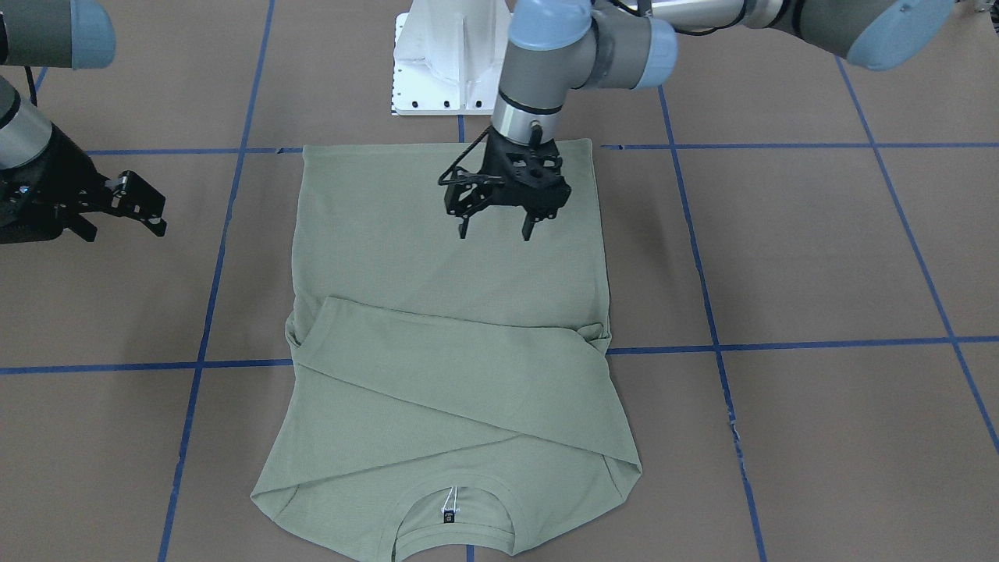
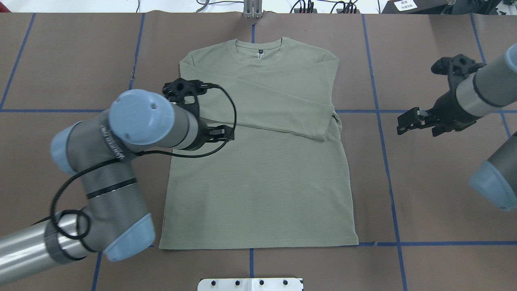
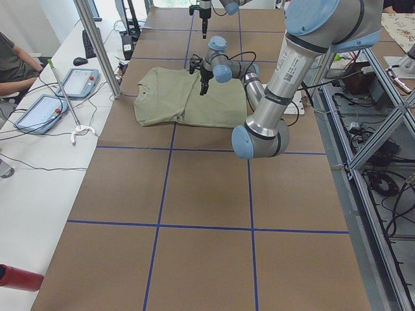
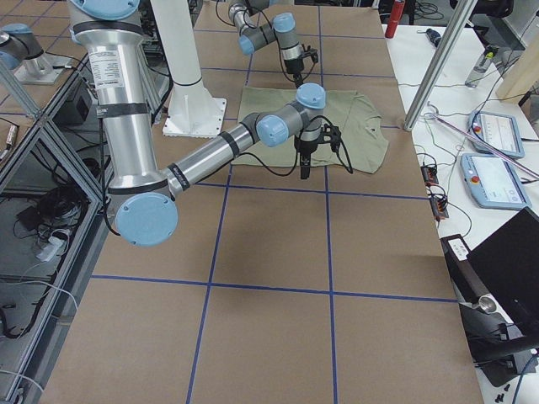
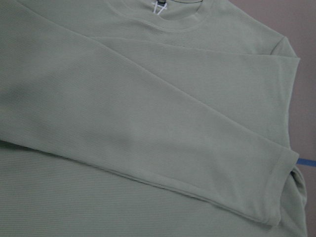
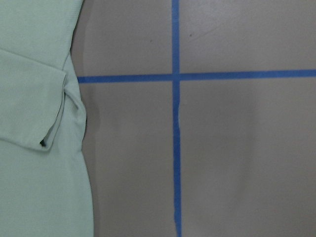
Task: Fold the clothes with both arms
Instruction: 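Release the sleeve and withdraw the left gripper while the right gripper lowers, then move the right gripper to the shirt hem corner nearest the robot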
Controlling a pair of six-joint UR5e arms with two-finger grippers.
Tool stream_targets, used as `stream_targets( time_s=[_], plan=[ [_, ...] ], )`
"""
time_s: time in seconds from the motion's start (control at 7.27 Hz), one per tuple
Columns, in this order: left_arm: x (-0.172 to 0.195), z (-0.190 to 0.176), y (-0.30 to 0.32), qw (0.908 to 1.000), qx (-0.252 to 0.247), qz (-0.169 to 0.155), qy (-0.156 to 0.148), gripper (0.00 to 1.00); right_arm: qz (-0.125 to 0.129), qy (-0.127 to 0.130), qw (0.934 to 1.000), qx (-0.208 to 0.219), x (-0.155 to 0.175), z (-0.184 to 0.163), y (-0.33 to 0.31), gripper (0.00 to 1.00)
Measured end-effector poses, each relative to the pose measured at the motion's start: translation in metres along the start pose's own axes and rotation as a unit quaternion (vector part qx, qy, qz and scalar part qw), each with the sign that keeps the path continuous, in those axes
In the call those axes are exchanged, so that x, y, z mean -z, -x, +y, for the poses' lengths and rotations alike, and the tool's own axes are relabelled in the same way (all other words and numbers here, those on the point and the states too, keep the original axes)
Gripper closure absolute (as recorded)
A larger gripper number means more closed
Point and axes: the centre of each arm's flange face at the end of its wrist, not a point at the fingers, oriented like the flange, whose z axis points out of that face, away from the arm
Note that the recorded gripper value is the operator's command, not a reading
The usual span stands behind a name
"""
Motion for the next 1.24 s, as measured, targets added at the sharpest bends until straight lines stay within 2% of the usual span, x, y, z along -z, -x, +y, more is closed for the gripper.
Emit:
stream_targets(
  time_s=[0.28,0.83,0.96,1.24],
  plan=[
    [0.018,0.023,0.053,0.9996,-0.014,-0.01,0.024,0.01,0.003,-0.006,0.9995,-0.03,-0.03,0.066,0.057,0.0],
    [0.037,0.028,0.06,0.9997,-0.013,0.0,0.021,0.01,0.016,-0.005,0.9991,-0.04,-0.087,0.184,0.125,0.0],
    [0.04,0.028,0.058,0.9997,-0.013,0.004,0.02,0.01,0.018,-0.005,0.9991,-0.037,-0.101,0.201,0.131,0.0],
    [0.043,0.028,0.055,0.9997,-0.014,0.008,0.018,0.01,0.019,-0.004,0.9993,-0.033,-0.134,0.21,0.127,0.0]
  ],
)
